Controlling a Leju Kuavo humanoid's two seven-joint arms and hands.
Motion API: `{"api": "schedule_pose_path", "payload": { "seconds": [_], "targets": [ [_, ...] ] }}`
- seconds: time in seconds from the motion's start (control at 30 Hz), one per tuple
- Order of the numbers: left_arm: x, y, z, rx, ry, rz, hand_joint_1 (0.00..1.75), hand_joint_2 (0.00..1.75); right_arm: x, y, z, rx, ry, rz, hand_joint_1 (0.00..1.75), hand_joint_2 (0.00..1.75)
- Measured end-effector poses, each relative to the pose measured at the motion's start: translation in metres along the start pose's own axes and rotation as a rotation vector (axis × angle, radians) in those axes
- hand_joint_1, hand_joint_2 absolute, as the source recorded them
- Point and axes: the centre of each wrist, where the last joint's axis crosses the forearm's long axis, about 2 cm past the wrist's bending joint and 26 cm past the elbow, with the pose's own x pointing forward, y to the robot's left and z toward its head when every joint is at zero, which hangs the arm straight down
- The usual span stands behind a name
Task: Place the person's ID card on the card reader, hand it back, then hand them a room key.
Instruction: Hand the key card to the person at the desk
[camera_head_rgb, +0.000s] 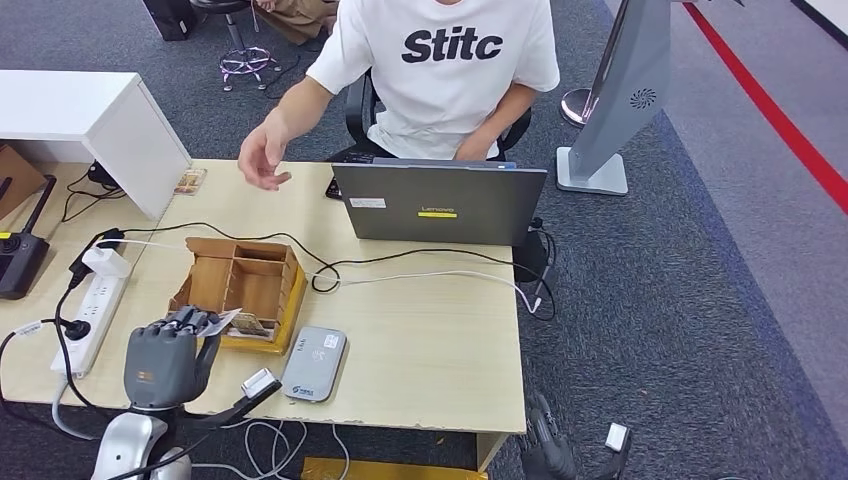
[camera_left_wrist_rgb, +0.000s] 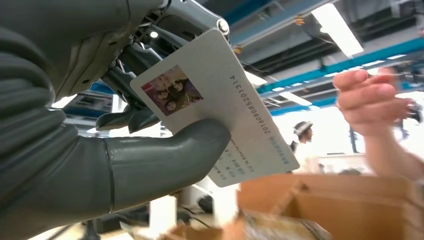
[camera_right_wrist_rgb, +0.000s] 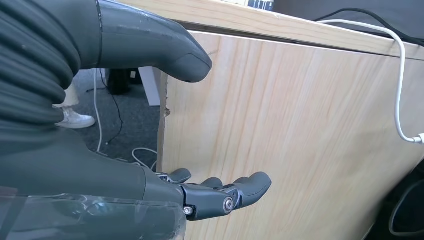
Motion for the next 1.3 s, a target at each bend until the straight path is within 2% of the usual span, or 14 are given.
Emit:
{"api": "schedule_pose_path", "payload": {
  "seconds": [0.4,0.63,0.83,1.03,1.07,1.17,1.2,1.3],
  "targets": [
    [-0.016,0.016,-0.012,0.042,0.0,-0.103,1.75,1.75,0.0,0.001,-0.001,0.003,0.007,0.005,0.0,1.75],
    [-0.03,0.027,-0.031,0.052,0.003,-0.166,1.75,1.75,0.0,0.003,-0.003,0.0,0.014,0.008,0.0,1.75],
    [-0.039,0.03,-0.048,0.058,0.008,-0.195,1.75,1.75,-0.003,0.007,-0.005,-0.004,0.014,0.007,0.0,1.75],
    [-0.041,0.029,-0.051,0.058,0.017,-0.186,1.75,1.75,-0.004,0.008,-0.006,-0.002,0.015,0.004,0.0,1.75],
    [-0.041,0.029,-0.051,0.058,0.018,-0.184,1.48,1.75,-0.004,0.008,-0.006,-0.003,0.015,0.004,0.0,1.75],
    [-0.041,0.028,-0.051,0.058,0.022,-0.178,0.17,1.75,-0.004,0.009,-0.006,-0.002,0.014,0.004,0.0,1.75],
    [-0.041,0.028,-0.051,0.06,0.025,-0.172,0.0,1.75,-0.004,0.009,-0.006,-0.002,0.014,0.004,0.0,1.75],
    [-0.04,0.027,-0.049,0.068,0.033,-0.148,0.0,1.75,-0.004,0.009,-0.006,-0.003,0.012,0.003,0.0,1.75]
  ]
}}
